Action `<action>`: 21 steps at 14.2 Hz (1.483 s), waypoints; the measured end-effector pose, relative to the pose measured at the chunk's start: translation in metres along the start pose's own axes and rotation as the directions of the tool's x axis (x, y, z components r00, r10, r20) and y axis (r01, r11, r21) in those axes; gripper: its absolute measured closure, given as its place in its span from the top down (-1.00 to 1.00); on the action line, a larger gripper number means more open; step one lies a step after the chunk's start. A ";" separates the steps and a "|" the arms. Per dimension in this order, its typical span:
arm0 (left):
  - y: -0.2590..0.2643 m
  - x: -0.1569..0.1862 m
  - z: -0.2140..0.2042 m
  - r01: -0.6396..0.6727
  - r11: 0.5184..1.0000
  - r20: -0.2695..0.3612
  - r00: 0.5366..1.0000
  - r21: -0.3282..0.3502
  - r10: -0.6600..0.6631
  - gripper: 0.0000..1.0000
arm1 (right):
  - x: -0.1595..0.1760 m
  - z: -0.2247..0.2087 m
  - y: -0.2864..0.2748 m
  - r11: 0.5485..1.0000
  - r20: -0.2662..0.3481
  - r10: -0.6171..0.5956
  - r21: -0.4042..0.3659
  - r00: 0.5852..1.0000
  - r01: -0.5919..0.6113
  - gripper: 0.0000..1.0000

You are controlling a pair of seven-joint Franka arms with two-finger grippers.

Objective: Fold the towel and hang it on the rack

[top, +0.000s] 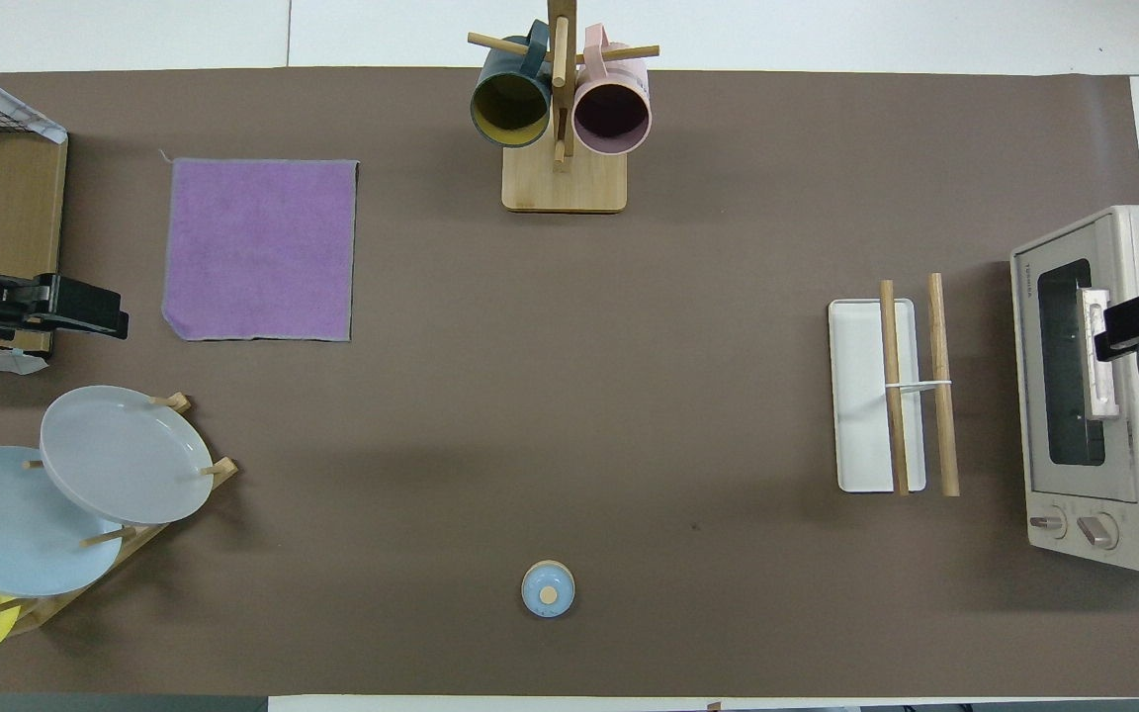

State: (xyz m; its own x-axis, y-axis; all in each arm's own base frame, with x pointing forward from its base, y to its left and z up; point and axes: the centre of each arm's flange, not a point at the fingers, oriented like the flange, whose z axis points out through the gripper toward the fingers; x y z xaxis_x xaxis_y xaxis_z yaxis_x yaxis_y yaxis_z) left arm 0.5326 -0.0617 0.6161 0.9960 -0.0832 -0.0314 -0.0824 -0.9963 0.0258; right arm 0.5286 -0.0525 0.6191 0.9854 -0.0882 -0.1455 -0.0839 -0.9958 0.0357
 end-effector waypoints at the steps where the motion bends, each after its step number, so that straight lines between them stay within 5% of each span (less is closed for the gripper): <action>1: 0.000 0.000 0.000 0.000 1.000 0.000 1.000 0.000 0.000 1.00 | 0.000 0.000 0.000 1.000 0.000 0.000 0.000 1.000 0.000 1.00; 14: -0.001 0.002 0.009 0.003 1.000 -0.018 1.000 0.000 -0.003 1.00 | 0.000 0.000 0.000 1.000 0.000 0.000 0.000 1.000 0.000 1.00; 17: -0.014 0.011 0.049 0.027 1.000 -0.058 0.998 -0.001 -0.027 1.00 | 0.000 0.000 0.000 1.000 0.000 0.000 0.000 1.000 0.000 1.00; 21: -0.055 0.033 0.161 0.098 0.995 -0.070 0.993 -0.006 -0.098 1.00 | 0.000 0.000 0.000 1.000 0.000 0.000 0.000 1.000 0.000 1.00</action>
State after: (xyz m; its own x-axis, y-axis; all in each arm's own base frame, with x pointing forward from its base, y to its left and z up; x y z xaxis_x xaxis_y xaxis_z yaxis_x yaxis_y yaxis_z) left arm 0.5643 -0.0137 0.4532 0.9992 0.0167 0.0359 0.0157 -0.9995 0.0284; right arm 0.5286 -0.0524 0.6191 0.9854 -0.0880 -0.1455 -0.0837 -0.9959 0.0357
